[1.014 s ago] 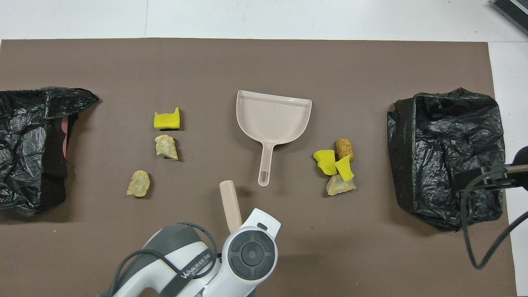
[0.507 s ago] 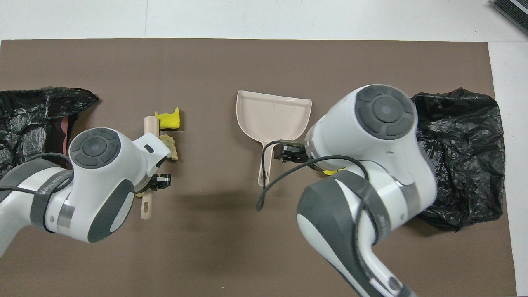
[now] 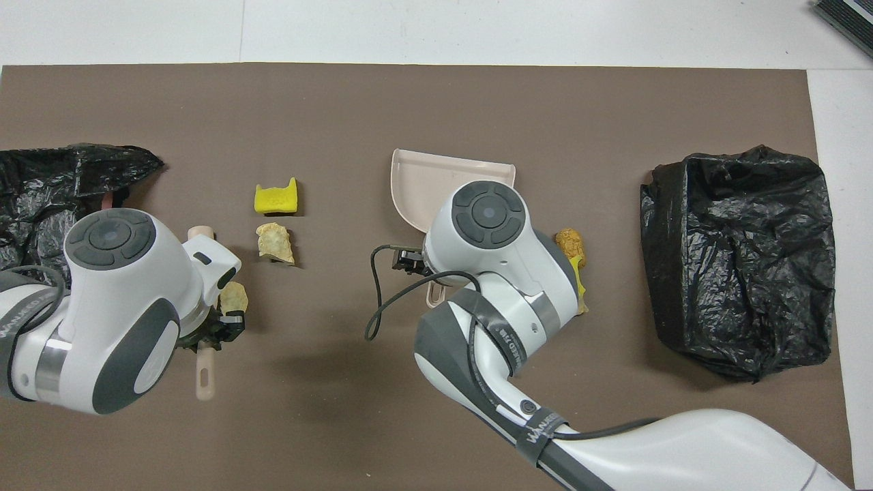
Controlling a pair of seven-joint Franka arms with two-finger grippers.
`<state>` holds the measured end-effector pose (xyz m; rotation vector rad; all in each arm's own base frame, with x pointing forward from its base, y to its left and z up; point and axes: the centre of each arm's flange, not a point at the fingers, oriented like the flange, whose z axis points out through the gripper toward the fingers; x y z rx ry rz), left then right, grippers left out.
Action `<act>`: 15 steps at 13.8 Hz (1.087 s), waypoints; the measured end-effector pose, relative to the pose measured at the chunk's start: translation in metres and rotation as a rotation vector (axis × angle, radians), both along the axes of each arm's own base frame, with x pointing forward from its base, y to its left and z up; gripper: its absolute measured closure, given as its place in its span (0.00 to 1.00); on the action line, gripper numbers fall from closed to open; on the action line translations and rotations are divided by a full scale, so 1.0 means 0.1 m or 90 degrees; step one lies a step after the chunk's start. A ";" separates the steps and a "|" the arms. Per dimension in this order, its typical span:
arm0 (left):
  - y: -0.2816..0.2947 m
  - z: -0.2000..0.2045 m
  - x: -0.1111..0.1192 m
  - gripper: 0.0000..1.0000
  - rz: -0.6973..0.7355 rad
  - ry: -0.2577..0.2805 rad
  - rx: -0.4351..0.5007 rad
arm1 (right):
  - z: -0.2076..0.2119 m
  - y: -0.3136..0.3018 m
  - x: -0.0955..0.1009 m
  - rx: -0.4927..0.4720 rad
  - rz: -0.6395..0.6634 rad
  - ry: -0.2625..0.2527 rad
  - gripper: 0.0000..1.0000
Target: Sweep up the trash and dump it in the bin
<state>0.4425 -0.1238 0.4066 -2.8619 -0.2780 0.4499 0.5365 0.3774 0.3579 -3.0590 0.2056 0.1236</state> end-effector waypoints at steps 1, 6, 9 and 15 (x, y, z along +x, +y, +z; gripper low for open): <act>0.02 -0.07 -0.10 0.74 0.016 0.006 0.010 | -0.08 0.00 -0.01 -0.009 0.006 0.003 0.00; -0.03 -0.42 -0.27 0.74 0.027 -0.050 -0.002 | -0.15 -0.07 0.05 -0.009 0.002 -0.007 0.04; -0.24 -0.61 -0.17 0.74 -0.001 -0.094 -0.025 | -0.14 -0.08 0.07 -0.012 0.007 -0.017 0.37; -0.74 -0.63 -0.12 0.74 -0.145 -0.113 -0.067 | -0.12 -0.10 0.08 -0.049 -0.008 -0.049 0.69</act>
